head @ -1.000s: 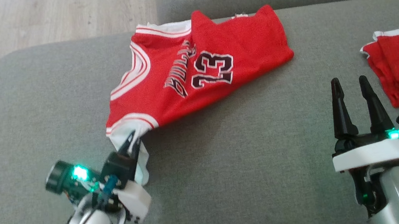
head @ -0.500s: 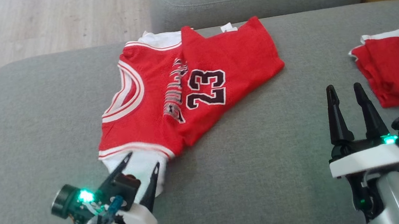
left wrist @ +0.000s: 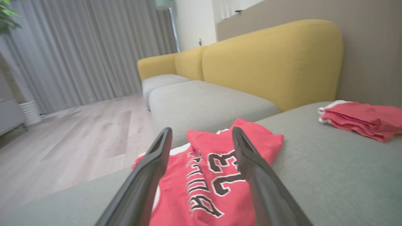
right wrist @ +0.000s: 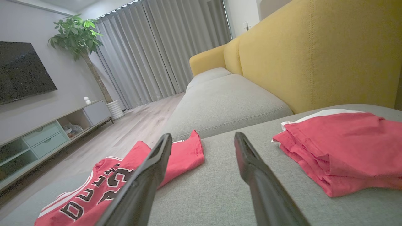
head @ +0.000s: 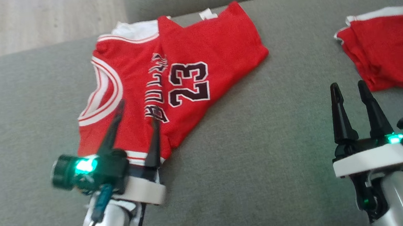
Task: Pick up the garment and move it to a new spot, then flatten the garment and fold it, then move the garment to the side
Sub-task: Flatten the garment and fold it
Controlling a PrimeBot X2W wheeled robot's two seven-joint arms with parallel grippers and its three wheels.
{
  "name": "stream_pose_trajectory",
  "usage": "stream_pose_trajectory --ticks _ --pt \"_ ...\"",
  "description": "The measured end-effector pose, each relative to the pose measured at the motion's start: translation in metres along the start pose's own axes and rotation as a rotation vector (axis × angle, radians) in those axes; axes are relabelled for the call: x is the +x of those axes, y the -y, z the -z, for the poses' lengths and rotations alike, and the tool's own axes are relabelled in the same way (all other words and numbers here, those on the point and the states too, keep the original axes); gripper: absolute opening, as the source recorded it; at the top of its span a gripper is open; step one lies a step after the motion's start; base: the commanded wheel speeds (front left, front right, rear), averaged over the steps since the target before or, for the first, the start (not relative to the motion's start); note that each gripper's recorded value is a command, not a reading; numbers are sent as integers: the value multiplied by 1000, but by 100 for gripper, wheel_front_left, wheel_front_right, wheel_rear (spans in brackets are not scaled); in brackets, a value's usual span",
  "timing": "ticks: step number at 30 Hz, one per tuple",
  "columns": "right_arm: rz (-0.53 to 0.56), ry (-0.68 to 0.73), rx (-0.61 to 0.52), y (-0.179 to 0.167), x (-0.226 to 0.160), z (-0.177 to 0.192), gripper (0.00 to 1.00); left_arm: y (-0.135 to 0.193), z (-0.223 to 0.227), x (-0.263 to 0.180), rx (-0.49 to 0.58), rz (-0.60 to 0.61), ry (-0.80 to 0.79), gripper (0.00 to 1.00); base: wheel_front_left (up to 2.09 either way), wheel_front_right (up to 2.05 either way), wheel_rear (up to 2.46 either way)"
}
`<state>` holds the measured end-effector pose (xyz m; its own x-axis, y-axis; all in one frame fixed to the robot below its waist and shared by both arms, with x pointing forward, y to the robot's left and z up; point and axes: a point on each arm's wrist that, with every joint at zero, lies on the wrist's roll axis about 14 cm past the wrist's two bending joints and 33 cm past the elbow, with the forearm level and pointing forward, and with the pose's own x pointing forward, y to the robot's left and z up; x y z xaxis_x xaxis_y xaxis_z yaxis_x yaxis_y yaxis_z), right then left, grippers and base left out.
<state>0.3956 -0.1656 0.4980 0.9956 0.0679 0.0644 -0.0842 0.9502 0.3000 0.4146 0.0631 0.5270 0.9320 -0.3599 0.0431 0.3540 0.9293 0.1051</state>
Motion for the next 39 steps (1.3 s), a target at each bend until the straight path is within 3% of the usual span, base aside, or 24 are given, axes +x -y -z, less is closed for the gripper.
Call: stream_pose_trajectory --ticks 7,11,16,26,39 --pt "34 5 -17 13 5 -2 100 50 14 32 31 223 -41 100 0 0 0" --pt "70 9 -20 26 5 -4 100 80 35 57 102 365 -130 100 0 0 0" --pt "156 -1 -22 54 -6 -3 100 98 82 77 186 448 -296 100 0 0 0" --pt "255 -2 -22 84 -20 -6 100 122 119 110 243 536 -373 100 0 0 0" --pt "323 -17 -18 102 -31 -3 100 118 142 143 352 530 -389 100 0 0 0"
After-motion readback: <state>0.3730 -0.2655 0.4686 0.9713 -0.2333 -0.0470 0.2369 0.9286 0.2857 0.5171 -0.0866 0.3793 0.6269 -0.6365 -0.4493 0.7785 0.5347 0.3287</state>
